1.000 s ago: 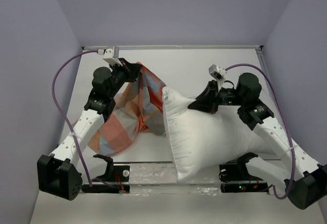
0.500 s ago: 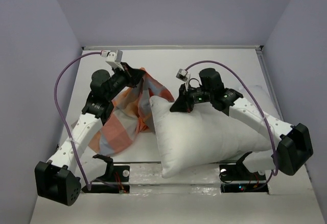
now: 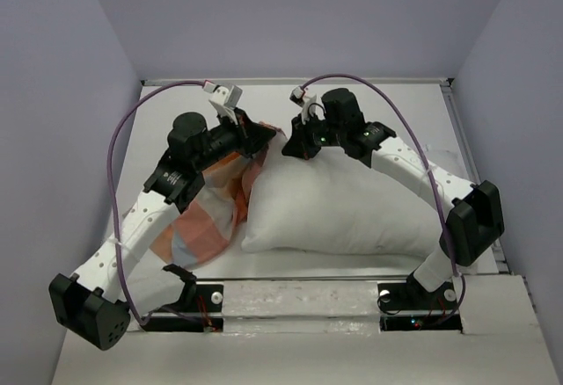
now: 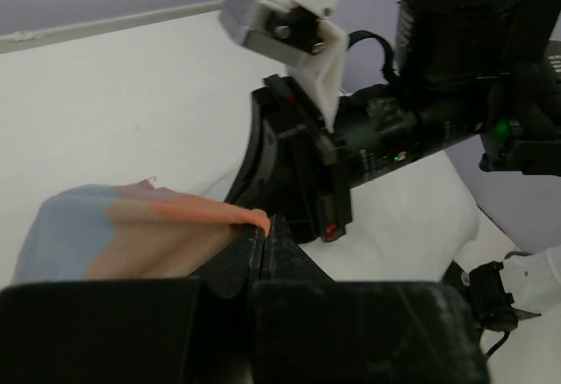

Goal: Put the pillow into the pillowcase

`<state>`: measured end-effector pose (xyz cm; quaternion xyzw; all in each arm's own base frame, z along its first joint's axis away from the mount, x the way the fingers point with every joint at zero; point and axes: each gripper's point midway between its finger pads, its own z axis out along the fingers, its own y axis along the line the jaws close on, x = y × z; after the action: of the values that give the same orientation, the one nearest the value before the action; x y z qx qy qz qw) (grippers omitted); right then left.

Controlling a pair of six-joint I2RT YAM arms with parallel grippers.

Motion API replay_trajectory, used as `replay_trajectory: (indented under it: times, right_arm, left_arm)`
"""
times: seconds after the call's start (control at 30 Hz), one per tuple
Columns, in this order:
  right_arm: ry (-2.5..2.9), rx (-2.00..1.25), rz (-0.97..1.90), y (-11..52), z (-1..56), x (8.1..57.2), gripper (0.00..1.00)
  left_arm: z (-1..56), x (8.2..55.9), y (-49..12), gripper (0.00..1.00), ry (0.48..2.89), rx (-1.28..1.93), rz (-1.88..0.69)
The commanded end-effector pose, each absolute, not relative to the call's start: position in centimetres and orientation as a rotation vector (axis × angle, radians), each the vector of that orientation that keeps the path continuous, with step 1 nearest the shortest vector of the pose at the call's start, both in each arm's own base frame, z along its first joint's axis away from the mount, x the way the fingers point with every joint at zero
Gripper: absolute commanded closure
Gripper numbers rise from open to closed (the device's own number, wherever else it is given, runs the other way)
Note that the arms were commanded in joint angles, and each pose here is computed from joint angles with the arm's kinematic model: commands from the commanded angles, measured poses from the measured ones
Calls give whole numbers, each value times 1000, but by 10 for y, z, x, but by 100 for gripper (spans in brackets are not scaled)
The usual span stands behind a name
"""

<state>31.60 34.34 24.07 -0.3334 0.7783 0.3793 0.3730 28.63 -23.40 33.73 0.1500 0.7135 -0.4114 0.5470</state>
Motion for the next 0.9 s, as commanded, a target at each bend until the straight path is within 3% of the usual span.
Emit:
replay_trajectory:
  times: [0.0, 0.07, 0.1, 0.13, 0.17, 0.3, 0.37, 0.43, 0.63, 0.77, 0.87]
  right_arm:
    - [1847, -742, 819, 337, 277, 350, 100]
    - [1826, -710, 799, 331, 272, 356, 100]
    - [1824, -678, 793, 325, 272, 363, 100]
    - [1839, -667, 791, 321, 263, 364, 100]
    - [1838, -660, 799, 318, 260, 367, 100]
    - [1776, -633, 894, 310, 262, 380, 100]
    - [1754, -649, 956, 305, 264, 382, 100]
    - [1706, -683, 1043, 307, 270, 379, 100]
    - [1638, -691, 1217, 289, 284, 385, 100]
    - [1627, -737, 1285, 288, 282, 384, 100]
    - [1592, -760, 1337, 287, 286, 380, 100]
  left_arm:
    - [355, 278, -268, 96, 1685, 470, -996]
    - [339, 291, -281, 83, 1753, 478, -934]
    - [322, 295, -281, 57, 1817, 474, -900]
    - [315, 301, -275, 45, 1836, 427, -848]
    - [315, 304, -269, 25, 1834, 393, -821]
    - [316, 292, -225, 9, 1793, 211, -717]
    - [310, 287, -199, 9, 1778, 62, -670]
    - [290, 270, -175, 16, 1772, -26, -647]
    - [215, 229, -171, 61, 1862, -119, -809]
    - [159, 214, -191, 67, 1943, -81, -927]
    - [163, 222, -204, 67, 1890, -50, -975]
